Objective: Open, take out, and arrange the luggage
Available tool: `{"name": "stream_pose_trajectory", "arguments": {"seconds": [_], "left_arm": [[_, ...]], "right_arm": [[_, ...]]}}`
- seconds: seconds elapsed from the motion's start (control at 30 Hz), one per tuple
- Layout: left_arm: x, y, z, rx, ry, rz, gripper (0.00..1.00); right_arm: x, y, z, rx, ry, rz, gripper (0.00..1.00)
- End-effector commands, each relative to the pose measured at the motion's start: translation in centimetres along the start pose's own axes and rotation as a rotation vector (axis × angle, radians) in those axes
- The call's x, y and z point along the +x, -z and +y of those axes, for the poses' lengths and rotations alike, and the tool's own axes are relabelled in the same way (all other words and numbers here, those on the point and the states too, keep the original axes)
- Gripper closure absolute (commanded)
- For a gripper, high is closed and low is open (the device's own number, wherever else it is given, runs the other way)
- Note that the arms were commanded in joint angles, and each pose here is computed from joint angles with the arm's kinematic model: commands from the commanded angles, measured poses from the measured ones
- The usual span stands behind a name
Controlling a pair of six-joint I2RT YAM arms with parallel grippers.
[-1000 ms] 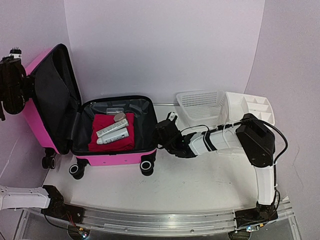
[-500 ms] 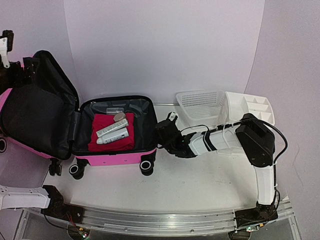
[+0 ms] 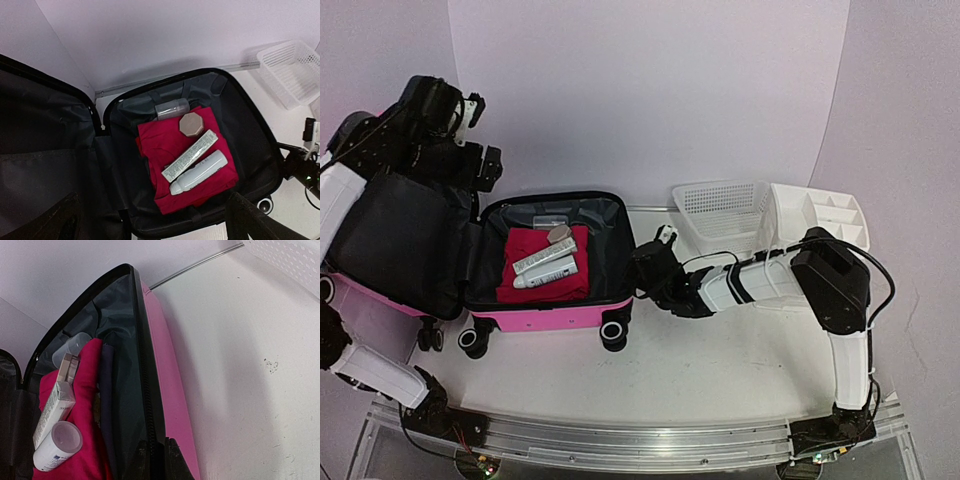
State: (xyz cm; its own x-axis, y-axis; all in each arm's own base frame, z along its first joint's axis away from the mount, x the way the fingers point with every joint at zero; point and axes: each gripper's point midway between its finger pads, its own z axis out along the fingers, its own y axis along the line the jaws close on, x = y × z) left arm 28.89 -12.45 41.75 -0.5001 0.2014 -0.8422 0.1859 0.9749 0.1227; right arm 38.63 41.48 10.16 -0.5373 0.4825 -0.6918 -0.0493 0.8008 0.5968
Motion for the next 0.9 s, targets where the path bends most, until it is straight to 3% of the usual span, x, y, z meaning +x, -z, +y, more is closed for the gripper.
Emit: {"name": "stream_pose_trajectory", "arguments": {"seconds": [0.0,0.2,0.57,0.87], "left_arm": [[0.8,-0.6,3.2,-0.120,0.064,0.095,0.01],[1.3,-3.7,5.9,-0.126,0.150,0.177,0.01],[5.5,-10.5,-0.4,0.135,0.223,0.334,0.05],[9.0,-13.4,-2.3,0.187,0.278,0.408,0.06]], "right_arm": [[2.1,1.0,1.7,-0.078,-0.053,0.082,1.00],[2.1,1.3,1.7,-0.078,-0.037,0.087,1.00],[2.3,2.1,1.5,-0.071,-0.026,0.123,1.00],[3.0,4.6,2.5,0.014,-0.034,0.131,0.99]]}}
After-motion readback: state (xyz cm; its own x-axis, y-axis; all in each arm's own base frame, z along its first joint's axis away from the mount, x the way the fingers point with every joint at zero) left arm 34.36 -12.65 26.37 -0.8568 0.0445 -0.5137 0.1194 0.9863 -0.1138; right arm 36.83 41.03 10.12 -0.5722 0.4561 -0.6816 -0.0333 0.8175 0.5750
